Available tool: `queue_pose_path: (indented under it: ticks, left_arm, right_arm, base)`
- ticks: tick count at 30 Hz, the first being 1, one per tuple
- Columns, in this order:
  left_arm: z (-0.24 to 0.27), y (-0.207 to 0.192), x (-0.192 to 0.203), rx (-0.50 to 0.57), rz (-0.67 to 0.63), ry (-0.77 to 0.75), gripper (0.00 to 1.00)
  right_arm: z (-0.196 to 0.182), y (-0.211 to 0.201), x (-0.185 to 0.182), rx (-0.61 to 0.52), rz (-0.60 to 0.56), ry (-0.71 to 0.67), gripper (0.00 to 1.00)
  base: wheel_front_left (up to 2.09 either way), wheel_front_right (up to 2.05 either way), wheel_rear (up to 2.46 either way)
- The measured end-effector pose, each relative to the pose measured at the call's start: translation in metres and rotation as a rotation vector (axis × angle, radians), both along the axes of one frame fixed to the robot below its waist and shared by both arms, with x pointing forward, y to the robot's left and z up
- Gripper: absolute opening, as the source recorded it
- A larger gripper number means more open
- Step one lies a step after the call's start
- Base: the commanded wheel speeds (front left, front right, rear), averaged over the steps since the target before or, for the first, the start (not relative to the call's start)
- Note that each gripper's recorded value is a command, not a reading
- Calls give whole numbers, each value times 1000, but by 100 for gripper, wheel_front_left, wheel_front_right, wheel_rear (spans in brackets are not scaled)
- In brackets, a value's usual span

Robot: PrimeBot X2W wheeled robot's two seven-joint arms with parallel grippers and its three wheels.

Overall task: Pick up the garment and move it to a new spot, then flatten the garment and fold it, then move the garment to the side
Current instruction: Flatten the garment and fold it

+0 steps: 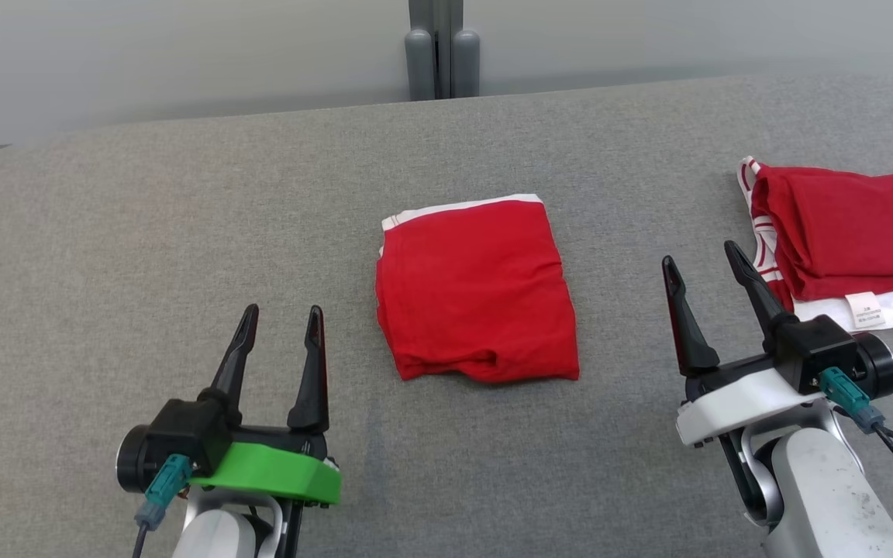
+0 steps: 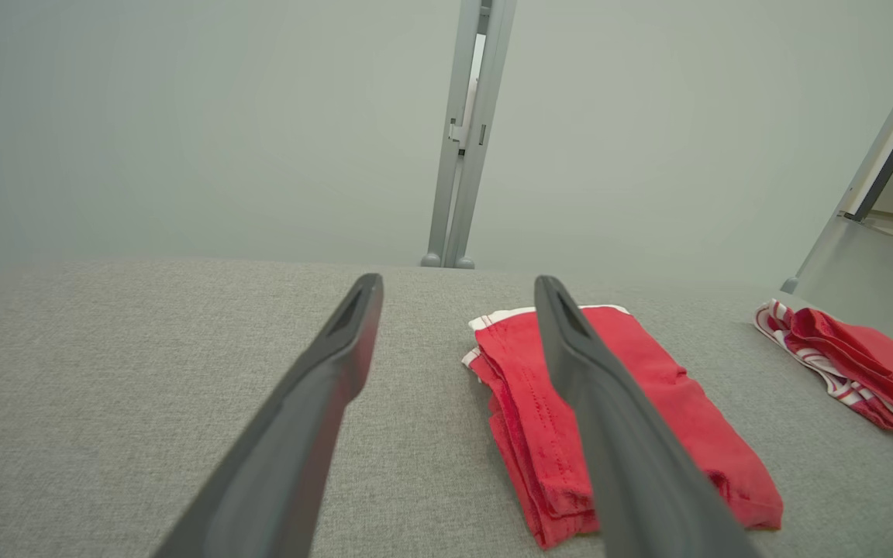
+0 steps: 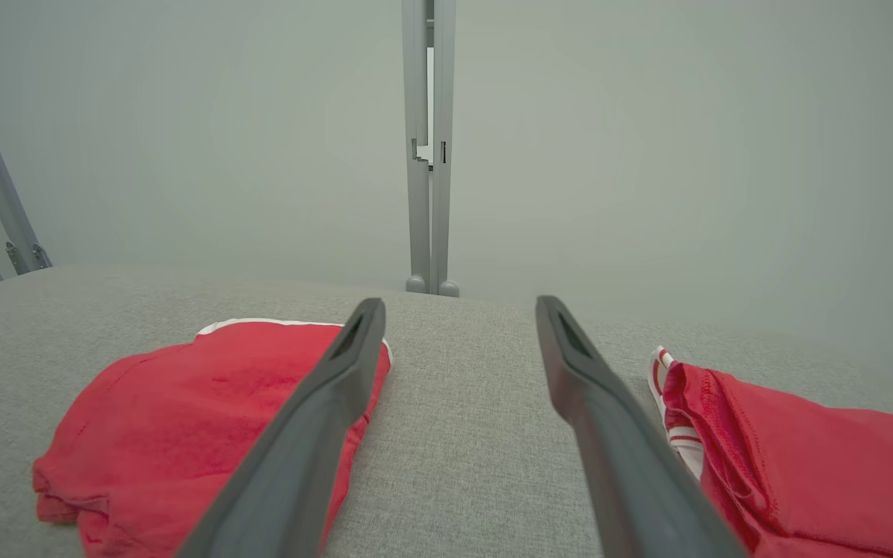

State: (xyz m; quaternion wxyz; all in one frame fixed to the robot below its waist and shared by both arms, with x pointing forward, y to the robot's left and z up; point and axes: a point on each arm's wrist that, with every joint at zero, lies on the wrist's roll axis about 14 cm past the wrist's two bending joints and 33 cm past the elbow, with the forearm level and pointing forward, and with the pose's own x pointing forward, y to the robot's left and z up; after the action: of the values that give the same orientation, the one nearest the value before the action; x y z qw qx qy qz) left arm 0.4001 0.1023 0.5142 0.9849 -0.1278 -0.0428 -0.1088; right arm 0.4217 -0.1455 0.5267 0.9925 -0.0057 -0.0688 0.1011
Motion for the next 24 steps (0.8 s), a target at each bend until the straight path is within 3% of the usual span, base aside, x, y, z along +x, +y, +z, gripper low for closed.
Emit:
queue_pose_path:
  ticks: [4, 5, 6, 18, 24]
  left_arm:
    - [-5, 1, 1, 2, -1, 13, 100]
    - [-6, 1, 1, 2, -2, 17, 100]
    - [-7, 1, 1, 4, -3, 19, 100]
    - [-16, 18, 2, 7, 47, 51, 100]
    - [-19, 38, -3, 10, 110, 67, 100]
  right_arm:
    - [-6, 4, 5, -13, 19, 13, 98]
    - [-8, 8, 7, -19, 33, 17, 28]
    - [-8, 12, 9, -25, 51, 18, 0]
    - [-27, 100, 47, -98, 353, 45, 0]
    - [-59, 138, 65, -167, 473, 116, 0]
  base:
    - [0, 0, 0]
    - [0, 0, 0]
    - [0, 0, 0]
    - [0, 0, 0]
    - [0, 0, 0]
